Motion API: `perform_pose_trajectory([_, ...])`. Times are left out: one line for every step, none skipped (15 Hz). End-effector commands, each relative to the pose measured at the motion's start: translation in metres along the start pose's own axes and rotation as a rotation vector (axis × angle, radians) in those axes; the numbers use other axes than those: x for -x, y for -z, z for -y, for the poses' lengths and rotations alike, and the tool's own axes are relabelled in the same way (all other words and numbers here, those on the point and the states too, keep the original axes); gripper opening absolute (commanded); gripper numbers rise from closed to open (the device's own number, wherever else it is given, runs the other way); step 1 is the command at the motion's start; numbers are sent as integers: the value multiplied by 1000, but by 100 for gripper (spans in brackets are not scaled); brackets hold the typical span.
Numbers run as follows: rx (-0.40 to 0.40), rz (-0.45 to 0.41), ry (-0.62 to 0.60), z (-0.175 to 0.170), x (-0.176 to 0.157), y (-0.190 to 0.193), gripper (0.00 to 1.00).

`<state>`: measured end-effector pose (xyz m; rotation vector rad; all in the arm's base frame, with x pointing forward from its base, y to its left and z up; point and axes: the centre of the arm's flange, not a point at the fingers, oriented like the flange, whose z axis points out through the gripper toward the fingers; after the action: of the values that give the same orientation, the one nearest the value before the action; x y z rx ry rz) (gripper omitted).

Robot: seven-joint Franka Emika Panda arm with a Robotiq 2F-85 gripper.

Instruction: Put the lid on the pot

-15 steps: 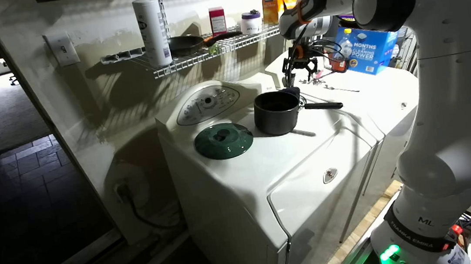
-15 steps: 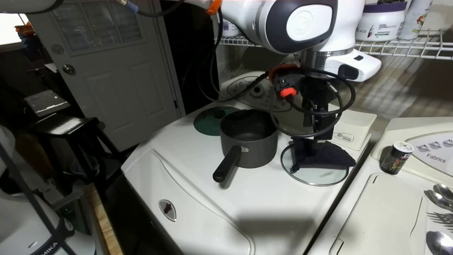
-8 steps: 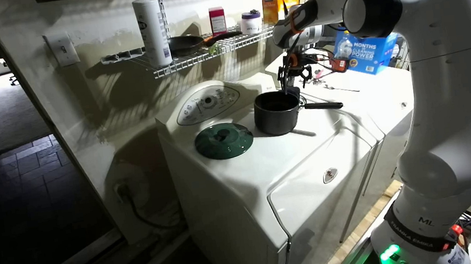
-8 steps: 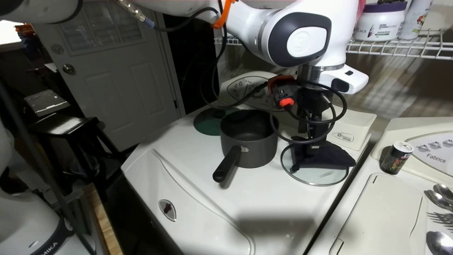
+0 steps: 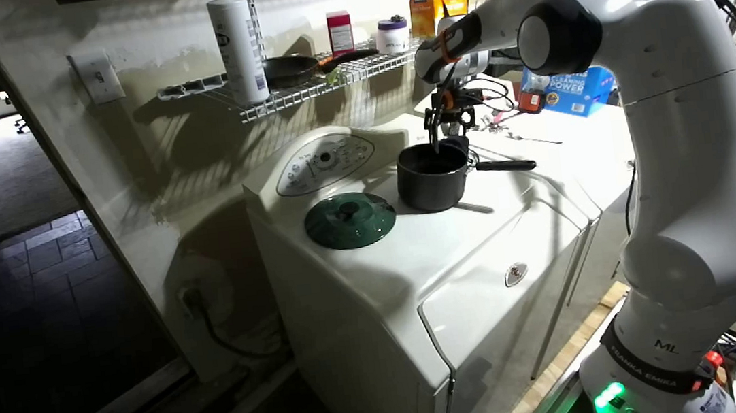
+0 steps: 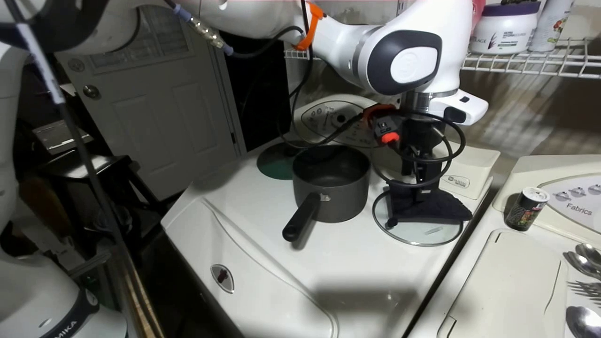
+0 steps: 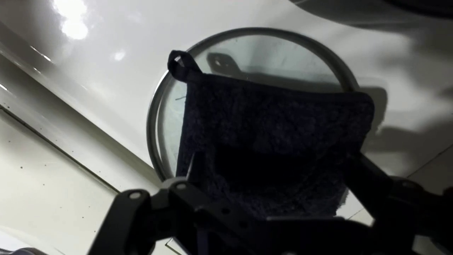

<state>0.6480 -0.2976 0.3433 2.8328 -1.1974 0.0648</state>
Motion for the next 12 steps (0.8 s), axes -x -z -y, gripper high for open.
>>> perform_pose_trajectory([28, -10, 1, 13, -22, -9, 100])
perform_pose_trajectory([32, -7, 2, 14, -23, -12, 100])
perform_pose_trajectory([34, -6, 4, 14, -25, -16, 100])
perform_pose_trajectory([37, -4, 4, 16, -26, -19, 100])
perform_pose_trajectory([41, 4, 6, 17, -27, -23, 93])
perform_pose_trajectory([44, 12, 7, 17, -27, -26, 75])
perform_pose_trajectory([48, 13, 7, 18, -28, -29, 68])
perform_pose_trajectory([53, 14, 7, 18, -28, -29, 59])
perform_pose_trajectory([55, 16, 4, 18, -29, -30, 53])
perform_pose_trajectory([54, 17, 3, 19, -29, -29, 46])
perform_pose_trajectory([55, 15, 2, 19, -30, -28, 42])
perform_pose_trajectory([56, 15, 3, 20, -30, -28, 42])
